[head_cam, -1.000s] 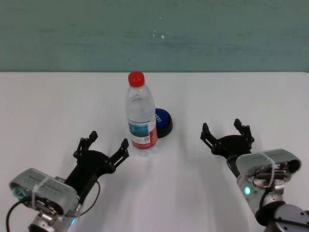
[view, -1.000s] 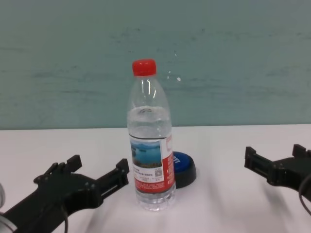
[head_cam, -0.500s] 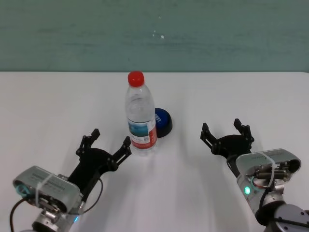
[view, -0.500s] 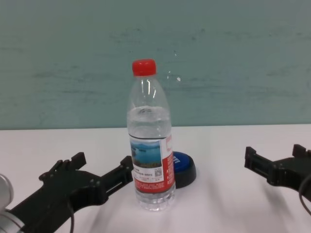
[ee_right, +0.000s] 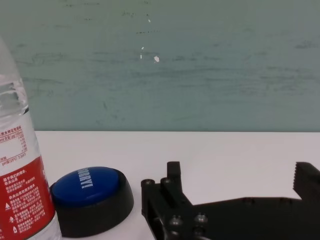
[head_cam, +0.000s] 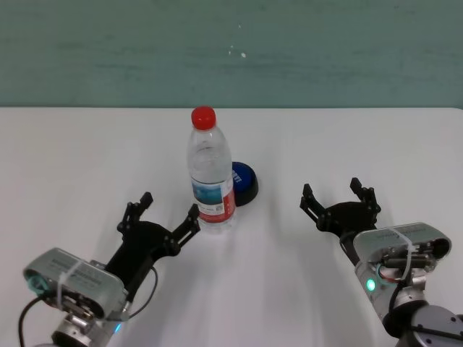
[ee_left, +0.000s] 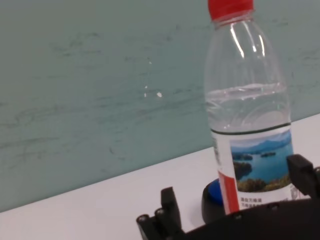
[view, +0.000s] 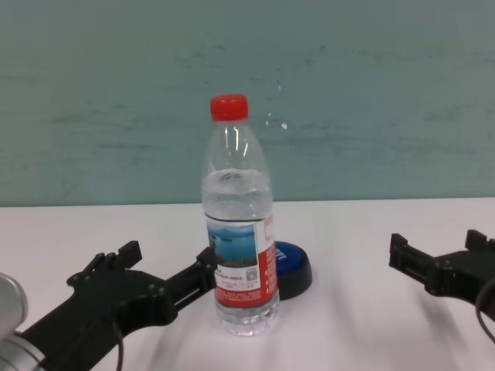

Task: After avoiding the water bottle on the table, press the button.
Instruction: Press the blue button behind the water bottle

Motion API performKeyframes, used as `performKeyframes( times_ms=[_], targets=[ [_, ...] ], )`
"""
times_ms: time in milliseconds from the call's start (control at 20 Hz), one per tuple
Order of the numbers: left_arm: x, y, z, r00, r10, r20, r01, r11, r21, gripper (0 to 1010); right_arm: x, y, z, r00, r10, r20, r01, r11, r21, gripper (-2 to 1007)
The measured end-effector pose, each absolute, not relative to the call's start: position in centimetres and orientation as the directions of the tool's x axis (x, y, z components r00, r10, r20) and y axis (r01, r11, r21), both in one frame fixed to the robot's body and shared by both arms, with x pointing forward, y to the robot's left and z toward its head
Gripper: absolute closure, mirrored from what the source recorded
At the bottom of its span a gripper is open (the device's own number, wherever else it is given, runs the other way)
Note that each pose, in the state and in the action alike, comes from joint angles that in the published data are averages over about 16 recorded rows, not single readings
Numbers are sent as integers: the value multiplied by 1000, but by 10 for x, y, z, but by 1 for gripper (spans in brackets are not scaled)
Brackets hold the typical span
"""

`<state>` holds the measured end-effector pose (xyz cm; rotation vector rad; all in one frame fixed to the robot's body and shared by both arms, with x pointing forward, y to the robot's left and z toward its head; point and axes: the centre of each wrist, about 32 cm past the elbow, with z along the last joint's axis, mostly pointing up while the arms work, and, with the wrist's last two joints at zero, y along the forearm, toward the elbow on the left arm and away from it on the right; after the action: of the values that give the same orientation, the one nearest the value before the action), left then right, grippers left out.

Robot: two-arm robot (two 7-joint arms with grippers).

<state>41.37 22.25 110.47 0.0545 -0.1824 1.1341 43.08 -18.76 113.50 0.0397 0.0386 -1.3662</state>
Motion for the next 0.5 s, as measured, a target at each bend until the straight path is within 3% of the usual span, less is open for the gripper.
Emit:
performKeyframes(
  times_ms=[500],
  targets=[
    [415,221,1104,409,895,178,-905,423,-51,0,431,-188,1135,203,-978,-51,979,203,6,1]
  ],
)
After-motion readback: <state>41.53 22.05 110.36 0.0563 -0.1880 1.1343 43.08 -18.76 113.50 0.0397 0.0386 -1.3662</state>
